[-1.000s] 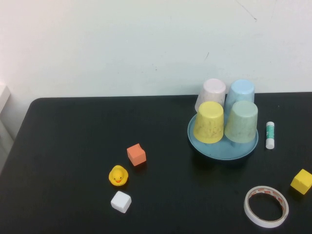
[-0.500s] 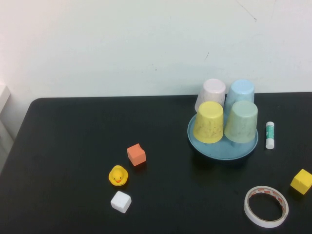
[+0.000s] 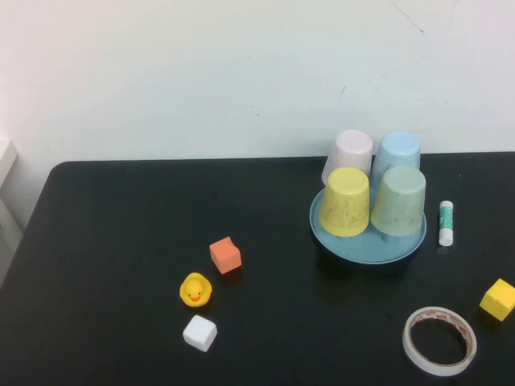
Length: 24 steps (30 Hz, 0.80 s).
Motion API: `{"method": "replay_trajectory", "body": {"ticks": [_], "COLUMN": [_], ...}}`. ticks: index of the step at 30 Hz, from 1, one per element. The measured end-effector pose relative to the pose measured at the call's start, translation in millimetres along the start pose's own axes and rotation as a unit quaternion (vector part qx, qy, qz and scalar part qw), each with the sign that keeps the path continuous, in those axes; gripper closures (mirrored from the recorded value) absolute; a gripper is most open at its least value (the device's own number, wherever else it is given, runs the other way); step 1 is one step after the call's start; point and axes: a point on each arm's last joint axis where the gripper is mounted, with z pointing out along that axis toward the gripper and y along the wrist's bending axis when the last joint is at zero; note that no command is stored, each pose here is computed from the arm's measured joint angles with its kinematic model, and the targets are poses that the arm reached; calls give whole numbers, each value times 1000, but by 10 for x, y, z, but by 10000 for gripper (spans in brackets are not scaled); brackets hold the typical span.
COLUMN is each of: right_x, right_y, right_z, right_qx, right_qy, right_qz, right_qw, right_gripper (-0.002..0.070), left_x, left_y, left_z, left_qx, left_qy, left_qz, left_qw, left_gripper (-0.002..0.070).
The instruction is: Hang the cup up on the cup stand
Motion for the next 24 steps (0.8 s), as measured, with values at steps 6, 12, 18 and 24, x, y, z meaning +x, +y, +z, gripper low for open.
{"method": "replay_trajectory", "body": {"ticks": [6,12,18,24], "right_x": [-1,-12,-11,1], "right_y": [3,2,-4,-28], "right_z": [2,-20,-27,-27], "right_qx": [-1,5,9,21], "right_qy": [-4,-23,-26,-20], "right_qz": [4,3,20,45], "right_qw": [1000,1000,999,999], "right_gripper": [678,678,678,678], "left_x": [0,0,0,0], "left_y": [-2,0,-2,-2], "left_z": [0,0,0,0], "left_qx": [1,0,1,1], "left_qy": [0,0,0,0], "left_qz": [-1,1,-1,-2], "left_qw": [1000,1000,1000,1000], "left_gripper": [676,676,676,676]}}
